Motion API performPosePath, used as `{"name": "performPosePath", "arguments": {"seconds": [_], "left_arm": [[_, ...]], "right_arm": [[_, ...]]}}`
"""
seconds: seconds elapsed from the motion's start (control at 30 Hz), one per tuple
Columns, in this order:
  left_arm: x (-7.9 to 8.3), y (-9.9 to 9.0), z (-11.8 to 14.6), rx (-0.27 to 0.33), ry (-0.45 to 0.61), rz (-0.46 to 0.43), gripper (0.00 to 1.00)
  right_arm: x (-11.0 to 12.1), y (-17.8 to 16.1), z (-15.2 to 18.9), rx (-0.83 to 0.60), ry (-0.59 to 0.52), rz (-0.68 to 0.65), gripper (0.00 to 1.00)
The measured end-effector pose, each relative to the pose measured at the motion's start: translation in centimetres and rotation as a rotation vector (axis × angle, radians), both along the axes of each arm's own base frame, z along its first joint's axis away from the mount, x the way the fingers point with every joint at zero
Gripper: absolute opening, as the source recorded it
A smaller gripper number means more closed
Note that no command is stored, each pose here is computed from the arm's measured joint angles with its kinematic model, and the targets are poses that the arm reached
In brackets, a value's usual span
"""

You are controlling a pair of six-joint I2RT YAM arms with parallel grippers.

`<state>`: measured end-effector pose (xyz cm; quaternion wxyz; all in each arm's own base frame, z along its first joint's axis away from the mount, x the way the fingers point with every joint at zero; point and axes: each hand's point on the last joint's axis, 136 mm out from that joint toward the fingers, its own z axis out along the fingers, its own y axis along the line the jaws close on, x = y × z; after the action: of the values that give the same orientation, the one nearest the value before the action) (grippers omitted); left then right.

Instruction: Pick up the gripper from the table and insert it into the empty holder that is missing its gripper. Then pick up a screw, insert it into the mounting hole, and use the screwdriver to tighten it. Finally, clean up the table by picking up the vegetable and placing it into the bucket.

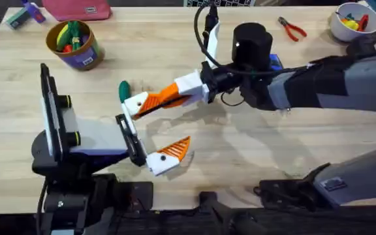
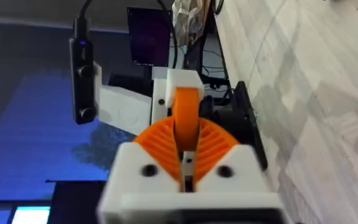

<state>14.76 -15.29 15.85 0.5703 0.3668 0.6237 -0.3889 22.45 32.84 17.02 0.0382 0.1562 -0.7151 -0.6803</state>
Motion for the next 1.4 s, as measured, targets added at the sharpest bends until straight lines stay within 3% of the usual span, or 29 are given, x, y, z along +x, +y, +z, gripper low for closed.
{"name": "performPosePath", "arguments": {"seconds": [0.2,0.23,0.27,0.63,0.87,1.17,1.2,1.4], "left_arm": [[-0.2,-0.1,0.0,-0.002,0.002,-0.012,0.986],[-0.2,-0.1,0.0,-0.002,0.002,-0.014,0.986],[-0.2,-0.1,0.0,-0.002,0.003,-0.016,0.985],[-0.3,-0.2,0.0,-0.003,0.003,-0.020,0.985],[-0.3,-0.2,0.0,-0.003,0.003,-0.020,0.985],[-0.3,-0.2,0.0,-0.003,0.004,-0.020,0.985],[-0.3,-0.2,0.0,-0.003,0.004,-0.020,0.985],[-0.3,-0.2,0.0,-0.003,0.004,-0.021,0.985]], "right_arm": [[0.2,0.3,0.1,-0.001,-0.006,-0.012,0.847],[0.3,0.3,0.1,-0.001,-0.008,-0.015,0.952],[0.3,0.3,0.1,-0.001,-0.008,-0.015,0.983],[0.9,0.1,0.1,0.000,-0.023,-0.038,0.993],[3.3,-3.5,-0.7,-0.125,0.063,-0.170,0.993],[4.7,-9.0,-0.2,-0.523,0.023,-0.344,0.993],[5.7,-11.0,0.3,-0.741,-0.093,-0.393,0.993],[6.3,-12.6,1.0,-0.992,-0.267,-0.427,0.994]]}}
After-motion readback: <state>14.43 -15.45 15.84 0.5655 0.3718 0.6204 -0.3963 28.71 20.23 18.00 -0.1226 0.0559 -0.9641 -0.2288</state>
